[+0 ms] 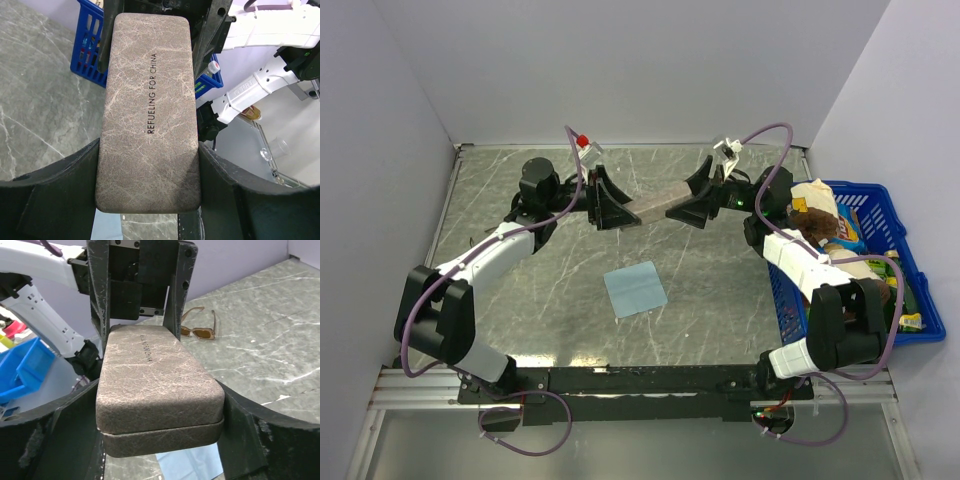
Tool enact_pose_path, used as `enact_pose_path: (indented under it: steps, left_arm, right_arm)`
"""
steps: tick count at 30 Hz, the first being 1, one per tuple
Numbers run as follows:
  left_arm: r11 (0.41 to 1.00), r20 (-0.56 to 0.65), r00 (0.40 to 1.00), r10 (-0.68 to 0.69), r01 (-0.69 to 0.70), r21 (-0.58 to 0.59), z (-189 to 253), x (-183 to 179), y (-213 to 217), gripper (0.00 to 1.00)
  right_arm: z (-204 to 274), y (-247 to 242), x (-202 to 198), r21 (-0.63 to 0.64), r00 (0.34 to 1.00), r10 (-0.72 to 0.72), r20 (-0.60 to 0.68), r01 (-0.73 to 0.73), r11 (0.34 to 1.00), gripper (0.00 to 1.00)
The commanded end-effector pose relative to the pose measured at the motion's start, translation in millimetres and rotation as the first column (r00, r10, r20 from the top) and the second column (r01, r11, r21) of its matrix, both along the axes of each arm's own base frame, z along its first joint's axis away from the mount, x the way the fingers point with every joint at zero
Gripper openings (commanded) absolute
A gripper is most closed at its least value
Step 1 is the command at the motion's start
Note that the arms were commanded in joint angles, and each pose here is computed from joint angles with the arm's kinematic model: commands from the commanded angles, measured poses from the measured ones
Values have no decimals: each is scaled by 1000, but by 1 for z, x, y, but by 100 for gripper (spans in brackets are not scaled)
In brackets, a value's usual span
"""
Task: Organize the sunglasses
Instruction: Pass from the left arm to the right
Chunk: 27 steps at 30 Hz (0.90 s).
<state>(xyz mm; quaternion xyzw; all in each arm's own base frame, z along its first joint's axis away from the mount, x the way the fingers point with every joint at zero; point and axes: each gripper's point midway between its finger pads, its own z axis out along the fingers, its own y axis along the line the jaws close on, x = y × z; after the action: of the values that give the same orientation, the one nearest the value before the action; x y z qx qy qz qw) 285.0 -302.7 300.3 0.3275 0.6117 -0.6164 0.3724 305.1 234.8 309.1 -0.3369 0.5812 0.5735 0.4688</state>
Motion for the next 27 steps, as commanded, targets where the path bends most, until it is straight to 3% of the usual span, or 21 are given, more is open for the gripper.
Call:
enact_pose_path:
  steps: [1,7,9,12,15,16,19,25,27]
  left_arm:
    - [999,64,997,-33,35,-27,11,-5,-2,1]
    - [999,57,998,-26,27,-28,11,-3,-2,1]
    - [999,56,998,-24,25,-24,10,-2,-2,3]
    - [1000,52,998,-19,20,-19,8,-1,-2,14]
    - [1000,63,998,-16,17,-10,9,1,-3,39]
    - [1000,41,999,-18,18,5,6,1,-3,56]
    - [1000,46,999,-16,15,26,6,3,-4,77]
    - [995,138,990,-5,-9,101,17,11,-8,99]
    - [991,209,978,-13,-16,135,22,12,-10,97]
  right_arm:
    - [21,-3,-5,7,994,23,107,-24,1000,80]
    - [19,-3,-12,-5,991,56,122,-56,998,64]
    - [19,-3,-12,-7,991,58,124,-57,998,54]
    - [20,-3,-14,-10,989,66,132,-65,998,42]
    - [23,-4,-16,-18,986,66,151,-64,998,29]
    - [23,-4,-16,-21,986,65,151,-63,998,27]
    - [24,-4,-18,-35,984,68,163,-63,997,20]
    - [20,-7,-20,-70,986,57,156,-47,996,11]
    - [19,-8,-20,-85,983,54,176,-39,996,8]
